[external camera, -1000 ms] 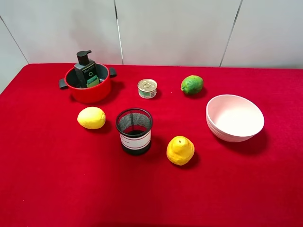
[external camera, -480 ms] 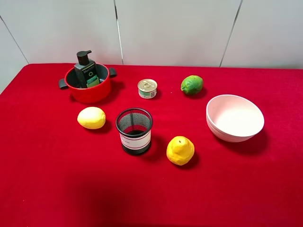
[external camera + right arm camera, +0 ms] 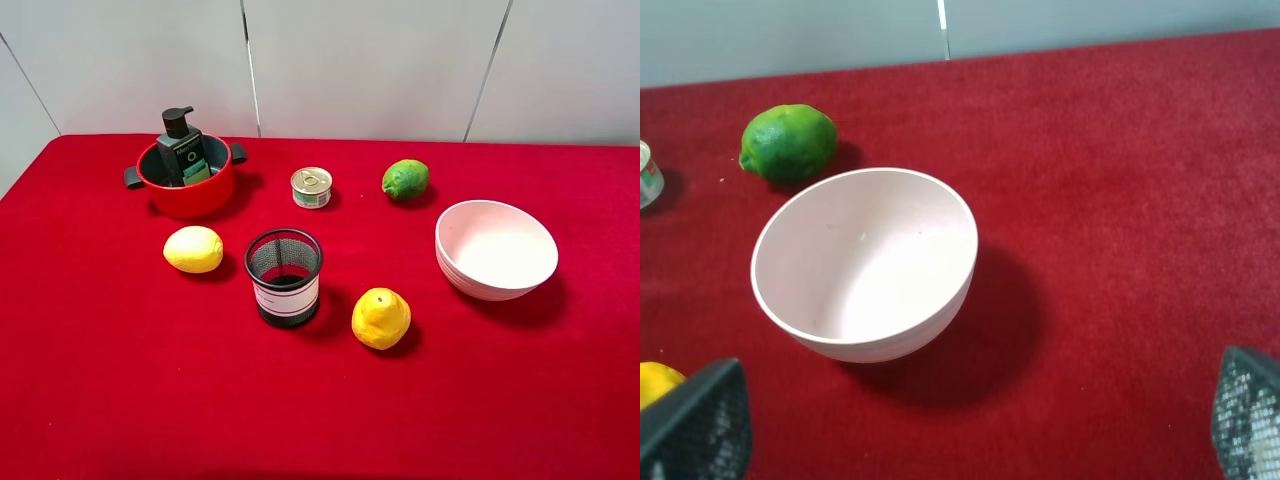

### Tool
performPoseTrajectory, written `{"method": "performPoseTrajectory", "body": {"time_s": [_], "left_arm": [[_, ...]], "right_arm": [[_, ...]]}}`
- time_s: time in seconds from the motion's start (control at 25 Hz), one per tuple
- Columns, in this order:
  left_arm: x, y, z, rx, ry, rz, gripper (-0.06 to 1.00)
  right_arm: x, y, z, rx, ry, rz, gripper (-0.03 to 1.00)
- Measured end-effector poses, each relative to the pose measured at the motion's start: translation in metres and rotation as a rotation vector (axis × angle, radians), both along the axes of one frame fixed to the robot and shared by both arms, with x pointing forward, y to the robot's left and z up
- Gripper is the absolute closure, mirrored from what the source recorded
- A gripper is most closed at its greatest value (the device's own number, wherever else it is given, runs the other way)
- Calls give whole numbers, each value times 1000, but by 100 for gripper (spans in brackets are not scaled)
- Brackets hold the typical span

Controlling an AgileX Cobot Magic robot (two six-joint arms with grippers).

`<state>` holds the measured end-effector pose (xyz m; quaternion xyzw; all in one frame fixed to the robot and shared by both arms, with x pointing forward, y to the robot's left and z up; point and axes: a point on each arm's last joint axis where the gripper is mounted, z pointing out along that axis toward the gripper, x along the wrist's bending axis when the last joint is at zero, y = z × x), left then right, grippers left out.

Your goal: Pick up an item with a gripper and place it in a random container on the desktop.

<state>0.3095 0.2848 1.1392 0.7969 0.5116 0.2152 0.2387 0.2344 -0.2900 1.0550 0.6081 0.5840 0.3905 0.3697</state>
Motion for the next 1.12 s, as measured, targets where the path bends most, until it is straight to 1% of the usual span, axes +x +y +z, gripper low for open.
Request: {"method": "performPoseTrajectory", "body": {"time_s": [0.12,0.2,0.24,0.36,0.48,0.68,0.88,1.04,1.12], "left_arm": [[-27,3,0,-10,-92,0,24],[-38,5,-4,-14,-126,1,23],[-49,6,-8,-17,-156,0,19],[-57,7,-17,-18,-171,0,7],[-58,7,-22,-18,-164,0,1],[-57,7,-26,-20,-150,5,-1],[-59,7,-28,-37,-148,31,-2],[-65,11,-43,-18,-170,53,-4],[-68,12,-50,-18,-213,59,-4]], "right_arm": [[0,0,0,0,0,0,28],[0,0,0,0,0,0,28],[0,0,0,0,0,0,28],[0,0,0,0,0,0,28],[0,0,0,0,0,0,28],[0,0,0,0,0,0,28],[0,0,0,0,0,0,28],[0,0,0,0,0,0,28],[0,0,0,1,0,1,28]]}}
